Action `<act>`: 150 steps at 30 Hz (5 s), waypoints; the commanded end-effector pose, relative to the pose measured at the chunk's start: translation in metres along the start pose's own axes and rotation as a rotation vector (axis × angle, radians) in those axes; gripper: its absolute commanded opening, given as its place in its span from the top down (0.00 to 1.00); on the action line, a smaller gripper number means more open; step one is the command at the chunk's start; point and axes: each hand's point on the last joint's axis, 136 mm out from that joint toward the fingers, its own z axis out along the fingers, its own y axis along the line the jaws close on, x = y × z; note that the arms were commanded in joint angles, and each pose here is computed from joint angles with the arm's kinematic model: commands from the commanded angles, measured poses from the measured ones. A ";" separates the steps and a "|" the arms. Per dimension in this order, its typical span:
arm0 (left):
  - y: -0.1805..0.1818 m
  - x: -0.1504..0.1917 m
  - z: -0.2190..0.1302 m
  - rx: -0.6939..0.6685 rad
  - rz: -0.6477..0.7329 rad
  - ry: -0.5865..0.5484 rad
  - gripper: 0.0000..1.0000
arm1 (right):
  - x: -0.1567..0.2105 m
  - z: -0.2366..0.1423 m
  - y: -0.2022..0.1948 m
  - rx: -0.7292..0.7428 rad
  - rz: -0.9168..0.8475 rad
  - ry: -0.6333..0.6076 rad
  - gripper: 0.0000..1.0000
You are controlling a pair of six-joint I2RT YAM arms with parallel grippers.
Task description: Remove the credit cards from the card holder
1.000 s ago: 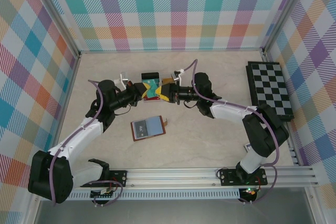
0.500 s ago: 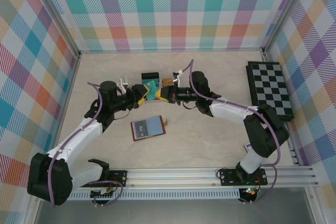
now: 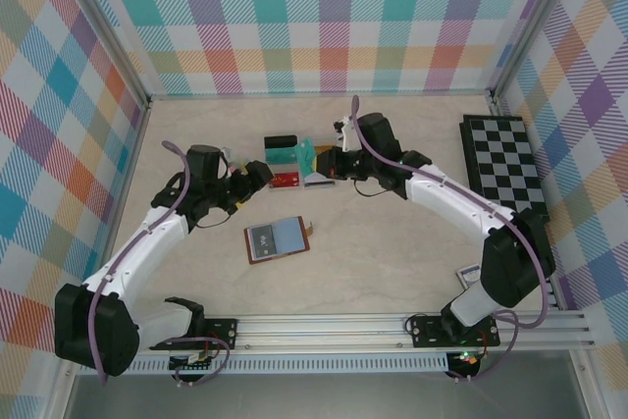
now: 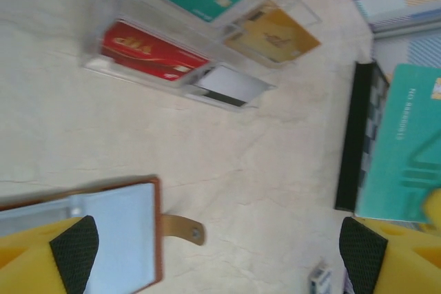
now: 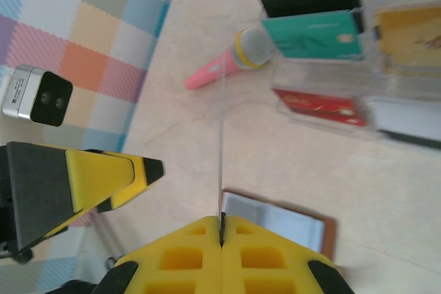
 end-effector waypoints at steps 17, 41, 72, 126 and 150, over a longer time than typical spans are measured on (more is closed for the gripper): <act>0.089 0.012 -0.004 -0.283 0.014 0.013 0.00 | -0.063 0.014 0.020 0.081 -0.641 0.035 1.00; 0.106 0.020 -0.010 -0.371 0.009 0.065 0.00 | -0.056 0.104 -0.027 -0.028 -1.210 0.387 1.00; 0.106 0.033 -0.010 -0.343 -0.007 0.103 0.00 | -0.058 0.146 -0.077 0.044 -1.350 0.441 0.96; 0.098 0.057 -0.021 -0.204 0.010 0.089 0.00 | 0.031 0.023 -0.016 0.194 -0.202 0.130 0.36; 0.114 0.090 0.013 -0.159 -0.126 0.247 0.48 | 0.133 0.121 -0.030 0.253 0.081 0.443 0.45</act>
